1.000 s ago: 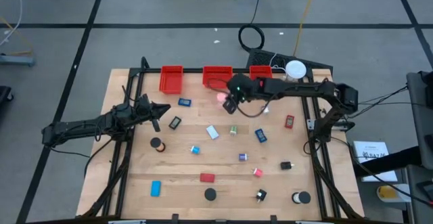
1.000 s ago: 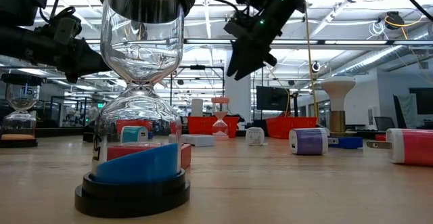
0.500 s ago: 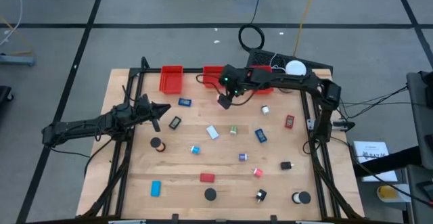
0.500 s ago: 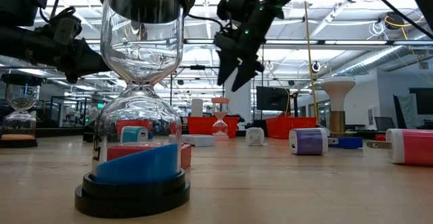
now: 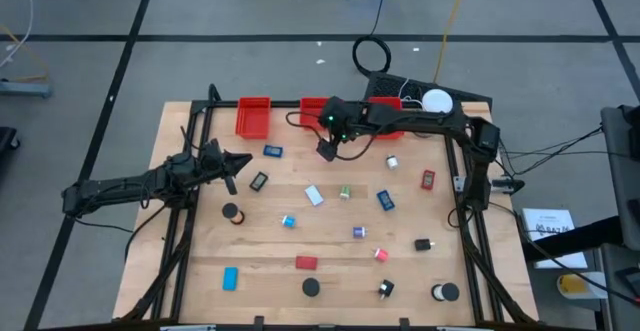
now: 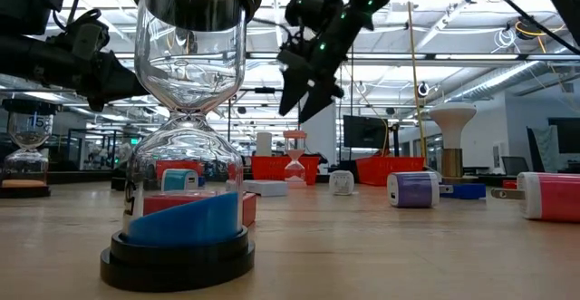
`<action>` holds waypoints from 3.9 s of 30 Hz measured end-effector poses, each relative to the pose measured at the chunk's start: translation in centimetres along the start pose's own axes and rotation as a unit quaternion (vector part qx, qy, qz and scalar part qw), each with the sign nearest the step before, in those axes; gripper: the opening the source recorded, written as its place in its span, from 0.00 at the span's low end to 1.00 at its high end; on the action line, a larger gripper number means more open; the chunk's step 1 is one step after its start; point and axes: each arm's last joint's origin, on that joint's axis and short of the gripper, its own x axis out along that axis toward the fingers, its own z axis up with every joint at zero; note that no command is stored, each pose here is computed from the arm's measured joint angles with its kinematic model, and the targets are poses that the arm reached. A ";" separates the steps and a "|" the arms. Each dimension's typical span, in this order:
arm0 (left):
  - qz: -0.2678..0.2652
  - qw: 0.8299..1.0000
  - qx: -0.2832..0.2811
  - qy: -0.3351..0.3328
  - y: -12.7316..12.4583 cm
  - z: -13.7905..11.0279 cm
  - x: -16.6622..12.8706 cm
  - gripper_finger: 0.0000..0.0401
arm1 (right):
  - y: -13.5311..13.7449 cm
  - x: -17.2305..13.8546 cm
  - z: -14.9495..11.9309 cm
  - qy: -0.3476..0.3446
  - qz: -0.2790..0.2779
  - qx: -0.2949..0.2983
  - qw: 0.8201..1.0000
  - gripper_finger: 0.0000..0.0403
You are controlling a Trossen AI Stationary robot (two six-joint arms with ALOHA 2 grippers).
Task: Pick & Place Office items
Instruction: Put the pink hour glass into the right red bin, then put the black digital clock into the middle red bin
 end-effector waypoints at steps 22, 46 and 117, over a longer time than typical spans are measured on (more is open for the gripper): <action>0.000 1.000 0.000 0.000 0.0 0.0 0.0 0.08 | -0.3 2.8 -1.1 0.038 -0.031 -0.038 0.998 0.65; 0.000 1.000 0.000 0.000 0.0 0.0 0.0 0.08 | -2.3 -2.9 0.4 -0.006 -0.057 -0.006 0.998 0.50; 0.000 1.000 0.000 0.000 0.0 0.0 0.0 0.08 | -15.6 -9.1 -4.3 0.009 -0.240 0.075 0.968 0.47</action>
